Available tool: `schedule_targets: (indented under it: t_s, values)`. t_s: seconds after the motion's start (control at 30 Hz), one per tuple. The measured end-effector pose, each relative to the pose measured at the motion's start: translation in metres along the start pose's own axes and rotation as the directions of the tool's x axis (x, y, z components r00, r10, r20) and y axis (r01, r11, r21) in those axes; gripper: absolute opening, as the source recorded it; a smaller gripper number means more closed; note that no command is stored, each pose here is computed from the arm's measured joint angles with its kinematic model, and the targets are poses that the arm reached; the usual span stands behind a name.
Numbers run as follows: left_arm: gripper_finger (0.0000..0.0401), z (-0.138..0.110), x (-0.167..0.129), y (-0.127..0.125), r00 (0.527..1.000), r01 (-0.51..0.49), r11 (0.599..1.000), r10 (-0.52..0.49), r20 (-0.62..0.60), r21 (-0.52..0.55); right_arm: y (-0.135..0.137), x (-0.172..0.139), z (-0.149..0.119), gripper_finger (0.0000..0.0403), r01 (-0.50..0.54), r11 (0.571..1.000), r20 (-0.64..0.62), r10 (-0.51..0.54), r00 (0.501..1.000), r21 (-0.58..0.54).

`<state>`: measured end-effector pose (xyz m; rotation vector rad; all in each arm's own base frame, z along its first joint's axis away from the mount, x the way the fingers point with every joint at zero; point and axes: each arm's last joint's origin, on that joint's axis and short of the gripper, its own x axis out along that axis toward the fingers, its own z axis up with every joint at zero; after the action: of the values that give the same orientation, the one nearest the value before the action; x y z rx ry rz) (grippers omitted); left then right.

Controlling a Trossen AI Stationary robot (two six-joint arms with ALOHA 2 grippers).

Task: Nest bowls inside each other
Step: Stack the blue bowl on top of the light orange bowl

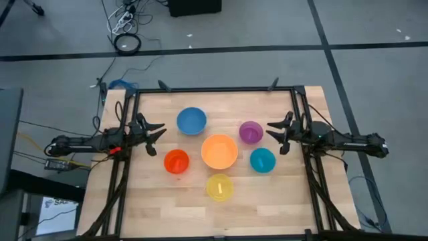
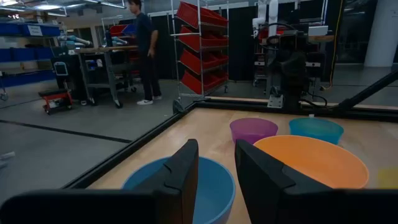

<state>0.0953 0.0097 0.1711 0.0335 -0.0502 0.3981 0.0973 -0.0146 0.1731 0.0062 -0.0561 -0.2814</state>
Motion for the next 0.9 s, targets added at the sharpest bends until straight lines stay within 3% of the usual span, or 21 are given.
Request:
schedule_targets:
  t_s: [0.13, 0.27, 0.33, 0.5, 0.57, 0.63, 0.77, 0.9]
  values:
    - [0.0115, 0.001, 0.000, 0.000, 1.000, 0.001, 0.999, -0.001, 0.011, -0.045, 0.000, 0.000, 0.004, 0.0146, -0.004, 0.999, 0.040, 0.002, 0.999, 0.049]
    - [0.0115, 0.003, 0.000, -0.001, 0.999, 0.031, 0.958, -0.023, 0.030, -0.286, 0.000, 0.000, 0.008, 0.0146, -0.009, 0.998, 0.082, 0.004, 0.997, 0.070]
    - [0.0115, 0.004, 0.000, -0.001, 0.999, 0.040, 0.933, -0.027, 0.040, -0.358, 0.000, -0.001, 0.013, 0.0146, -0.036, 0.990, 0.132, 0.018, 0.991, 0.138]
    - [0.0115, 0.023, -0.002, 0.000, 0.991, 0.111, 0.918, -0.076, 0.107, -0.381, 0.005, -0.007, 0.036, 0.0146, -0.211, 0.977, 0.339, 0.185, 0.922, 0.039]
    - [0.0115, 0.041, -0.004, 0.001, 0.988, 0.114, 0.929, -0.069, 0.138, -0.352, 0.004, -0.010, 0.053, 0.0146, -0.207, 0.976, 0.352, 0.174, 0.920, 0.060]
    - [0.0115, 0.059, -0.004, 0.002, 0.992, 0.100, 0.951, -0.071, 0.106, -0.293, 0.004, -0.010, 0.069, 0.0146, -0.197, 0.977, 0.286, 0.166, 0.944, 0.080]
    - [0.0115, 0.093, 0.002, 0.004, 0.995, -0.016, 0.982, -0.002, -0.096, -0.190, 0.007, 0.005, 0.101, 0.0146, -0.177, 0.980, 0.093, 0.168, 0.981, 0.092]
    - [0.0115, 0.119, 0.019, -0.001, 0.963, -0.088, 0.992, 0.060, -0.264, -0.093, 0.013, 0.047, 0.126, 0.0146, -0.066, 0.993, -0.153, 0.080, 0.985, 0.093]
